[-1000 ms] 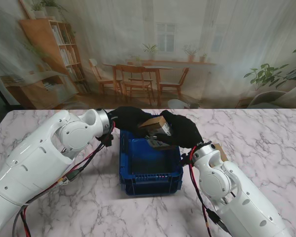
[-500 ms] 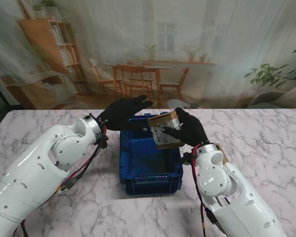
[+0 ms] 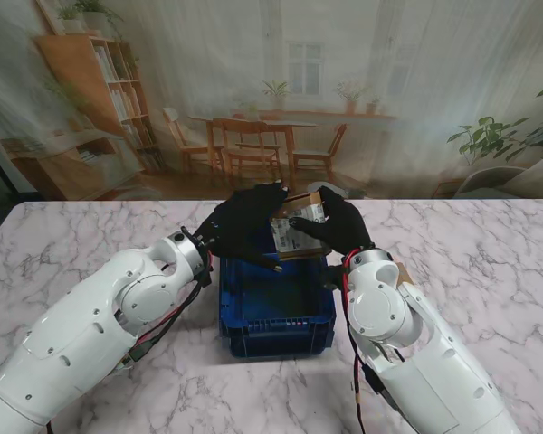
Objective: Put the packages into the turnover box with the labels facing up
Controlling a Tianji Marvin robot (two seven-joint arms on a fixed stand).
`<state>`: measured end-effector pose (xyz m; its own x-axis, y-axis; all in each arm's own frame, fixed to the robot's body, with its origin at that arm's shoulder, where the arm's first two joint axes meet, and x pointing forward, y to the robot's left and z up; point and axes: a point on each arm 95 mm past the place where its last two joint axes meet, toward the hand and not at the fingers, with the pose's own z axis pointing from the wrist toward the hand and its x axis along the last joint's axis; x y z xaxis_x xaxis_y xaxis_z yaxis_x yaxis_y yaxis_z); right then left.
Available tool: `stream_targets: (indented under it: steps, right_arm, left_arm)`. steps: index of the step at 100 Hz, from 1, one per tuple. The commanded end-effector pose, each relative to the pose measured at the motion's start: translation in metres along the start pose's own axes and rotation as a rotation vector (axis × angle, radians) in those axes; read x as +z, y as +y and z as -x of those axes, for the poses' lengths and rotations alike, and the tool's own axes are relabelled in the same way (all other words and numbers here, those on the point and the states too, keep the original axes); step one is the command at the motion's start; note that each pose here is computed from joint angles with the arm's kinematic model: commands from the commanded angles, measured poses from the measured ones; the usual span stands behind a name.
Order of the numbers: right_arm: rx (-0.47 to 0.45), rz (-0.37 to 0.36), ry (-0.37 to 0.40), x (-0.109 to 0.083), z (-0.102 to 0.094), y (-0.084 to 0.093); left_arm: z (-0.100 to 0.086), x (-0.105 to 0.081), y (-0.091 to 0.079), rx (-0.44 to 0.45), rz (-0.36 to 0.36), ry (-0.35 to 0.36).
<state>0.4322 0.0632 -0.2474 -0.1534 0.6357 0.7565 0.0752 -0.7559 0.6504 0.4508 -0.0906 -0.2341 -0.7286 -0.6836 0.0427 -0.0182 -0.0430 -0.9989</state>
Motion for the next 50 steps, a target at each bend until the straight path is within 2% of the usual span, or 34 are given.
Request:
stream_targets:
  steps: [1, 18, 50]
  right_arm:
    - [0.019, 0.000, -0.006, 0.001, -0.004, -0.003]
    - [0.048, -0.001, -0.025, 0.001, -0.005, -0.006]
    - [0.094, -0.017, -0.037, -0.001, -0.010, -0.012]
  left_arm:
    - [-0.008, 0.009, 0.002, 0.005, 0.010, 0.017]
    - [-0.013, 0.019, 0.003, 0.045, 0.016, 0.013]
    - [-0.015, 0.027, 0.004, 0.063, 0.027, -0.013]
